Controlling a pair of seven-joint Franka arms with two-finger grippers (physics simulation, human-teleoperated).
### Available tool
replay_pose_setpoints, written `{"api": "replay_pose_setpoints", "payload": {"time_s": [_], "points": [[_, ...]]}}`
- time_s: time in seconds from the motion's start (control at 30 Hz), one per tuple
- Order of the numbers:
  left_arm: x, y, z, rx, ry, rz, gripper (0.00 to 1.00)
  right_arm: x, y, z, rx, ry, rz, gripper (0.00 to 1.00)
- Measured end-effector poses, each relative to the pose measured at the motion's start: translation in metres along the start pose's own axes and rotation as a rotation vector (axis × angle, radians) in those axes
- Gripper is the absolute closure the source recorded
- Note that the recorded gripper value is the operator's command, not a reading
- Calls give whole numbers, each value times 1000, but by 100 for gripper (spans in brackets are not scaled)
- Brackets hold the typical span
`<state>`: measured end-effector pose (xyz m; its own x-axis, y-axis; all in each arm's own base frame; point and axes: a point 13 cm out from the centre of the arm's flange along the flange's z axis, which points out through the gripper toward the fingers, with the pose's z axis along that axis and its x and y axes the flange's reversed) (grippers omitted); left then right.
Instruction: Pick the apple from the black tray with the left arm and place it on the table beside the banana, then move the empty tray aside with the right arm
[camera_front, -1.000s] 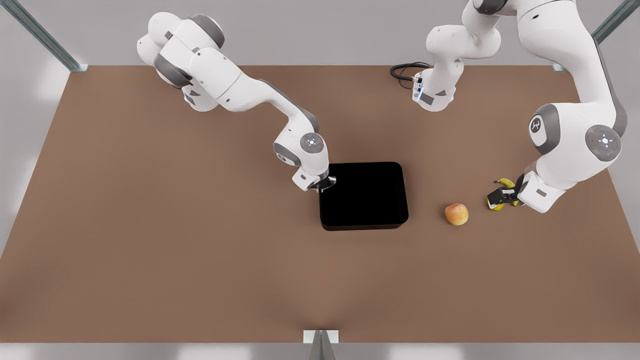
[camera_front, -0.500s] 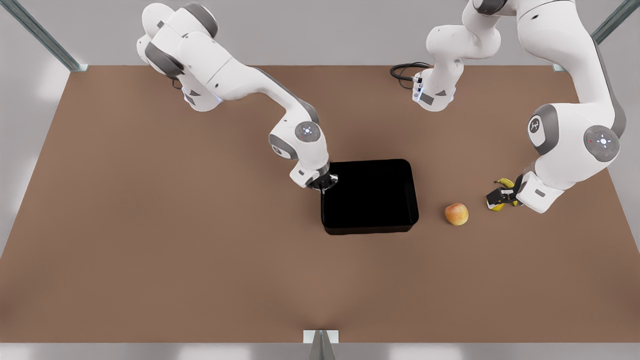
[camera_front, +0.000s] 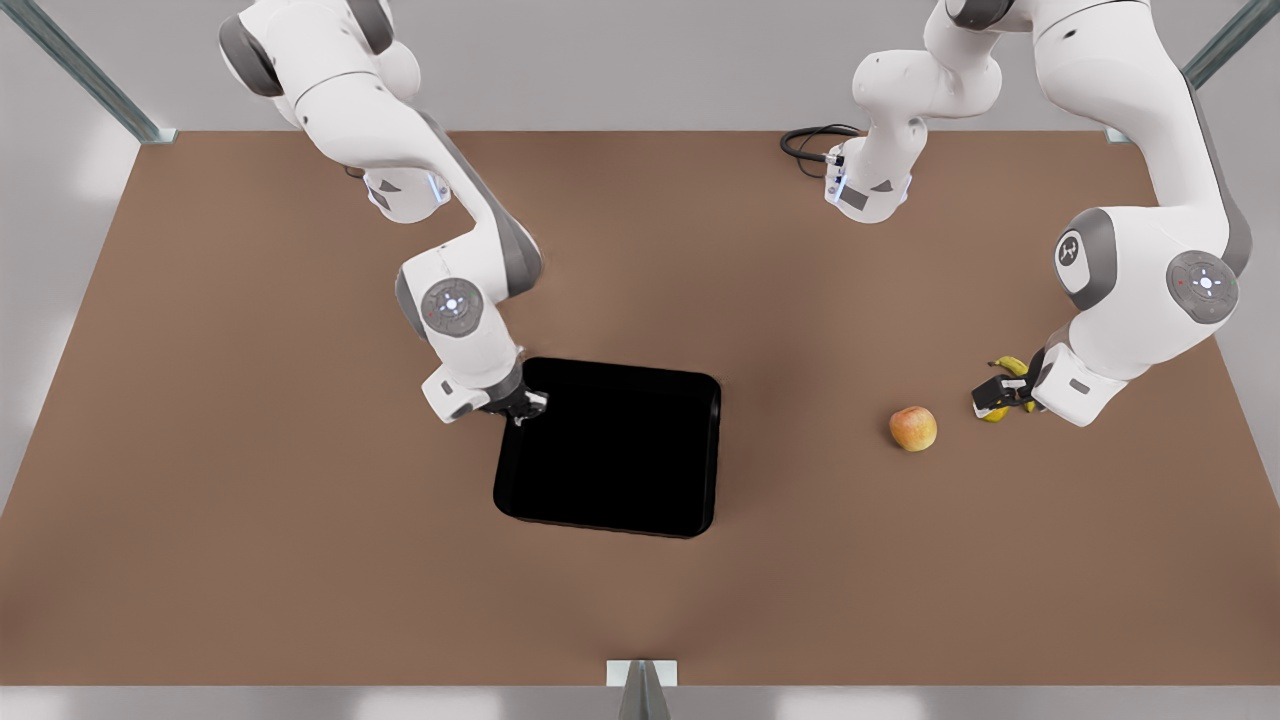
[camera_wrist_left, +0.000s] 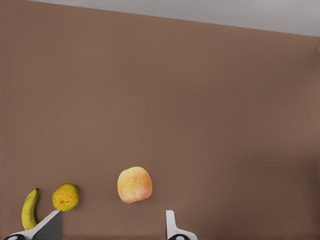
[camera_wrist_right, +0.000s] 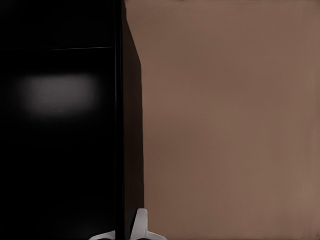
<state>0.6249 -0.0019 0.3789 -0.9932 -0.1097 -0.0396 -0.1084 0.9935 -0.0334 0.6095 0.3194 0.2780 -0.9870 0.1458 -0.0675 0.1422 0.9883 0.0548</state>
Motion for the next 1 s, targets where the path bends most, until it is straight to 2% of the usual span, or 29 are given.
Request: {"api": "replay_pose_setpoints", "payload": {"time_s": [0.23, 0.5, 0.83, 0.9, 0.97, 1.0], "points": [[0, 0, 1, 0, 1, -1, 0, -58, -137, -22, -8, 68, -7, 92], [0, -2, 0, 0, 0, 2, 0, -91, -269, -31, -17, 86, -118, 93], [-14, -5, -11, 5, -29, 4, 0, -100, -371, 51, 34, 193, -261, 93], [-15, -5, -11, 6, -30, 5, 0, -103, -375, 58, 39, 198, -302, 91], [-15, -5, -11, 6, -29, 6, 0, -105, -377, 64, 42, 202, -341, 85], [-16, -5, -11, 6, -29, 6, 0, -106, -377, 64, 44, 202, -361, 72]]}}
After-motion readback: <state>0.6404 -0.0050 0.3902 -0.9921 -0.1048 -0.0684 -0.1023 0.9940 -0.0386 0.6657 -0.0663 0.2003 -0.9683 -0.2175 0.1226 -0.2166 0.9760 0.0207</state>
